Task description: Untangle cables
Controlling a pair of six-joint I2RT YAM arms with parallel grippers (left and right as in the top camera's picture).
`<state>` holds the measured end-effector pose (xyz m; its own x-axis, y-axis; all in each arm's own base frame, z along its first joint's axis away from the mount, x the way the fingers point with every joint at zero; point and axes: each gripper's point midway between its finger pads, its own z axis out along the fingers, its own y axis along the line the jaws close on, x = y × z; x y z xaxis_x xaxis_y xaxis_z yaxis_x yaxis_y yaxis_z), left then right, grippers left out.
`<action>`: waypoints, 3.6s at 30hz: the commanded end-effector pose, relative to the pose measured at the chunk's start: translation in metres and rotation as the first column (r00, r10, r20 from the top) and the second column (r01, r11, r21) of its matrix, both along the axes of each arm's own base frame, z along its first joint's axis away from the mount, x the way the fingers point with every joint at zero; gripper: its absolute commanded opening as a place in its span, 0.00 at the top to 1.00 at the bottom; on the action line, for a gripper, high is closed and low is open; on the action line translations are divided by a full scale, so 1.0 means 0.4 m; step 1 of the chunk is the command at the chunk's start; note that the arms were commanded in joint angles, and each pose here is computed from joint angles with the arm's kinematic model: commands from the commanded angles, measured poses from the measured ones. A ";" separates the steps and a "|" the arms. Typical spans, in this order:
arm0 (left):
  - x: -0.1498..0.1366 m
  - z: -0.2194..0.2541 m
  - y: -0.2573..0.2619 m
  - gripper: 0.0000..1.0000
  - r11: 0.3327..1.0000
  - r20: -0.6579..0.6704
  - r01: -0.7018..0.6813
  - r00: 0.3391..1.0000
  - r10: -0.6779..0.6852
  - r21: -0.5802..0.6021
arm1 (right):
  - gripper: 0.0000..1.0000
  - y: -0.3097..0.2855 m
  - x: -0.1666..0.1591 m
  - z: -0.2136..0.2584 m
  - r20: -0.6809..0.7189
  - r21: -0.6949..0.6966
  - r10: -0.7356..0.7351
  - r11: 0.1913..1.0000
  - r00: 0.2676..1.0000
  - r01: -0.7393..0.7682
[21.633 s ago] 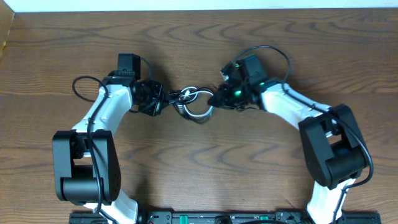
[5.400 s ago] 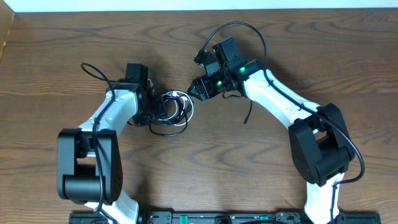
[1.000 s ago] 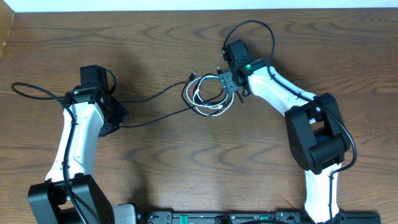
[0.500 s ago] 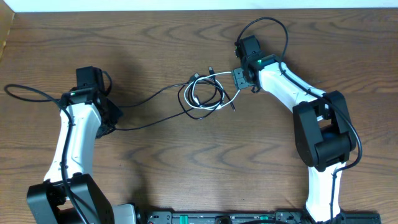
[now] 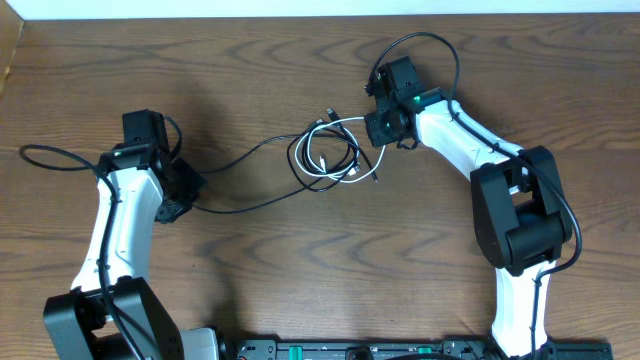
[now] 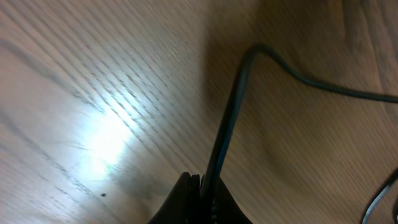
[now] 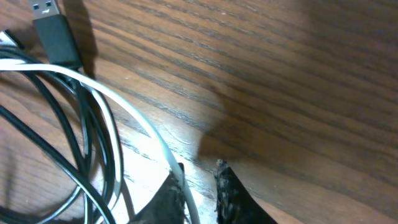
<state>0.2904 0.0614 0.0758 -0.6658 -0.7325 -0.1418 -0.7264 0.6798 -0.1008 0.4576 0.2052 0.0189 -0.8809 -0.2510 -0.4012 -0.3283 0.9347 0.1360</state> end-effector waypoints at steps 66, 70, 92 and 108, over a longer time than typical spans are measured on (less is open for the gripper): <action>0.106 -0.034 -0.240 0.14 0.943 0.132 0.321 0.942 -0.308 -0.086 | 0.99 0.368 -0.323 -0.018 -0.164 0.138 0.348 0.935 0.923 -0.328; 0.100 -0.045 -0.240 0.14 0.940 0.114 0.329 0.941 -0.318 -0.089 | 0.99 0.367 -0.323 -0.020 -0.158 0.123 0.346 0.936 0.925 -0.329; 0.109 -0.112 -0.355 0.16 0.794 0.189 0.530 0.848 -0.495 -0.299 | 0.99 0.391 -0.312 0.110 -0.094 0.336 0.447 0.856 0.890 -0.394; 0.118 -0.095 -0.345 0.16 0.783 0.234 0.502 0.865 -0.444 -0.369 | 0.99 0.316 -0.265 0.204 -0.126 0.674 0.478 0.684 0.869 -0.279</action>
<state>0.3404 -0.0759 0.0367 -0.9396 -0.3393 -0.0438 -0.2838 0.8443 -0.4545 0.3655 0.3279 0.0925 -0.8554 -0.3626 -0.3699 -0.5147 0.5140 0.6863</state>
